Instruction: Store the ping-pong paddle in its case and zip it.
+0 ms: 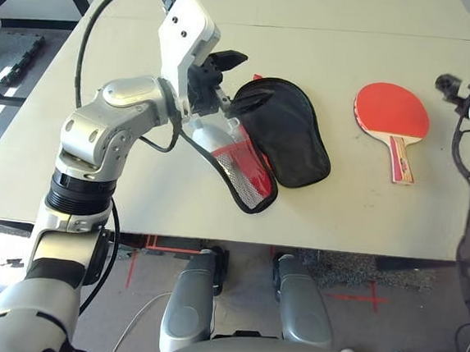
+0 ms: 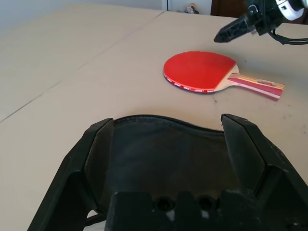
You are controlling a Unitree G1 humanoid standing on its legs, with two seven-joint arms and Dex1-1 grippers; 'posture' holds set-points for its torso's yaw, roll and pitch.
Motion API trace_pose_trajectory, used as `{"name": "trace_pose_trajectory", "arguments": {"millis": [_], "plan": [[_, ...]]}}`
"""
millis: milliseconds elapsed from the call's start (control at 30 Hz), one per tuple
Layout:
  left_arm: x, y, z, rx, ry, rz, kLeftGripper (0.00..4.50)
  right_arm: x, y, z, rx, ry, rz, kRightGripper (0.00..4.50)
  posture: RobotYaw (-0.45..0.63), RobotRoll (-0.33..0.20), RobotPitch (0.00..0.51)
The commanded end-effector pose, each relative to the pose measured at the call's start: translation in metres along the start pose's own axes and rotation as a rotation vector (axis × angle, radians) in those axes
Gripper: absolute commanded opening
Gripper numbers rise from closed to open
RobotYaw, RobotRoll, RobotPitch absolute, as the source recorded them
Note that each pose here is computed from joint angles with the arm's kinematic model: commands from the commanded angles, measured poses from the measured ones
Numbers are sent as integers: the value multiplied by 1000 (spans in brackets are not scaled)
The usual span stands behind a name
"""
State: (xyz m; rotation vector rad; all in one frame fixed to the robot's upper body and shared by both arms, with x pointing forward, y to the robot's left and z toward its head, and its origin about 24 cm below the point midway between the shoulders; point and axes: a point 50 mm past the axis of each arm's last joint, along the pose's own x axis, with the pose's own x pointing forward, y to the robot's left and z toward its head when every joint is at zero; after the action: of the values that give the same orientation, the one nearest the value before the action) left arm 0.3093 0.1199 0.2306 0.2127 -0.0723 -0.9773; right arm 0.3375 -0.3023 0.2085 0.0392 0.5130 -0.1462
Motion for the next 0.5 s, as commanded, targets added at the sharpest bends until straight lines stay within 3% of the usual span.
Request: {"name": "trace_pose_trajectory", "arguments": {"millis": [33, 500], "plan": [[2, -2, -5, 13, 14, -15, 4500, -4, 7, -16, -72, 97, 4, 4460, -62, 0, 174], [0, -6, -8, 12, 14, -7, 4500, -5, 33, -52, -64, 276, 55, 4460, -30, 0, 180]]}}
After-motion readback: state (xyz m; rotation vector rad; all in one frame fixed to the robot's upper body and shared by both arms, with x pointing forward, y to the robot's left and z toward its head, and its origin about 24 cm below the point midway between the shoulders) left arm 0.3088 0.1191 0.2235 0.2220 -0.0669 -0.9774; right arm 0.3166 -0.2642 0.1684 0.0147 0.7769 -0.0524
